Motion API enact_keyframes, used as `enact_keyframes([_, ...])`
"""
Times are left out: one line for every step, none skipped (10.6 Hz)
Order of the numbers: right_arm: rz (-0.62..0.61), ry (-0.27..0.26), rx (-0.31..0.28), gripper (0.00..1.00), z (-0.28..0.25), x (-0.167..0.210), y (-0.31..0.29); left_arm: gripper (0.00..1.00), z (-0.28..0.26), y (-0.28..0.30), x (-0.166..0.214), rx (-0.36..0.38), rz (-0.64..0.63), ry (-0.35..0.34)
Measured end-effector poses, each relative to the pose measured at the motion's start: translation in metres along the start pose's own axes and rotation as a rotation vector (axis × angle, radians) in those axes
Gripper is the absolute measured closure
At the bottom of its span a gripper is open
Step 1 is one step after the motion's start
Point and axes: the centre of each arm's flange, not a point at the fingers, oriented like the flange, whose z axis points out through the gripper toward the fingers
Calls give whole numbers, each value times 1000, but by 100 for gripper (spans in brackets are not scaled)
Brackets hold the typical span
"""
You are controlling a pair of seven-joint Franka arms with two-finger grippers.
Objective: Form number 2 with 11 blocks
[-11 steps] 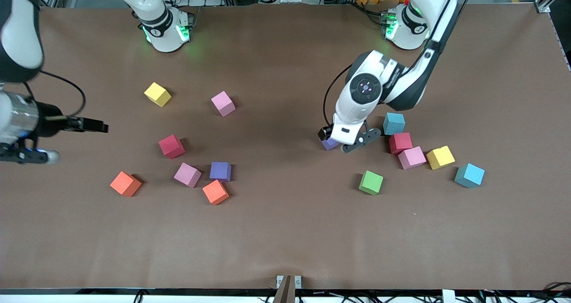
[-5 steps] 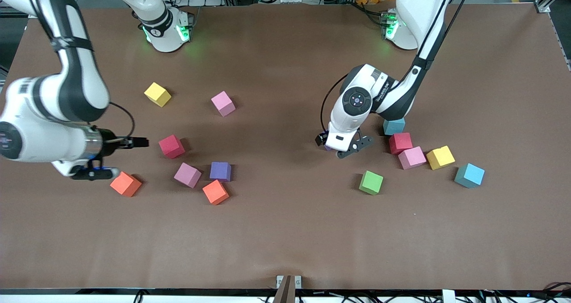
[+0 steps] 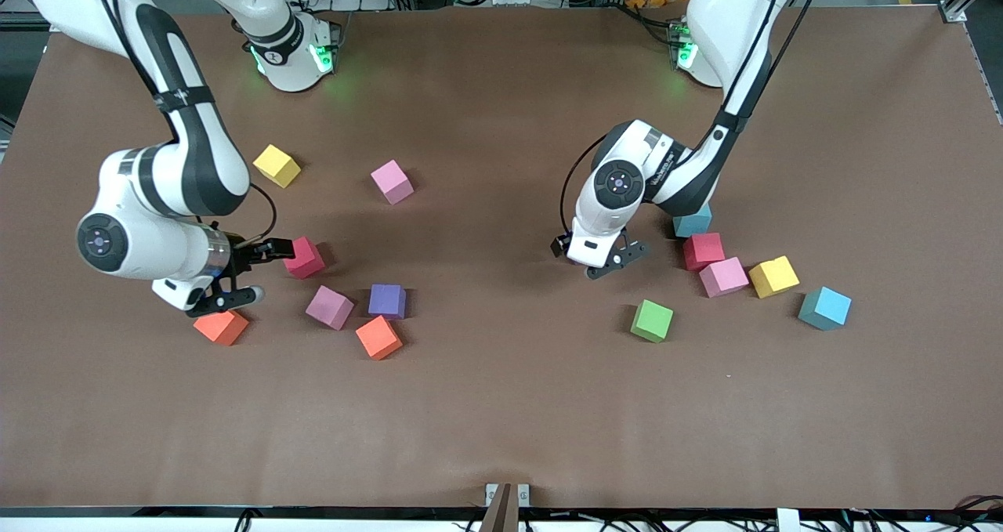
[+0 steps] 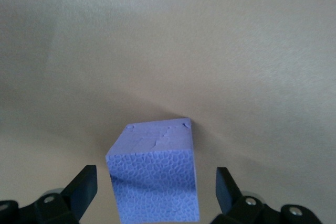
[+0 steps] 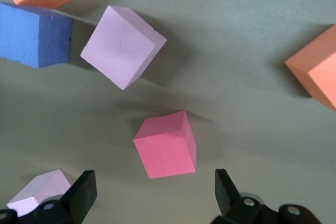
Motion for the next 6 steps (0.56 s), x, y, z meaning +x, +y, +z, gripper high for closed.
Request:
enact_keyframes([-24,8,-8,0,4,2,-11,0,5,0,-1,4,2,-2])
enact_keyframes([-52,26,-22,0,11,4,-26,1,8,-1,-2,6,2,-4])
enact_keyframes([-78,47,-38,0,24,5,-37,9,11,-1,-2,8,2,-6])
enact_keyframes([-100,66,-55,0,38,3,-42,10,13,-1,-2,10,2,-7])
enact_keyframes([-114,75,-66,0,50,-1,-39,22,15,-1,-4,12,5,-8])
enact_keyframes([-127,79,-79,0,58,-5,-34,39,14,1,-11,11,24,-10])
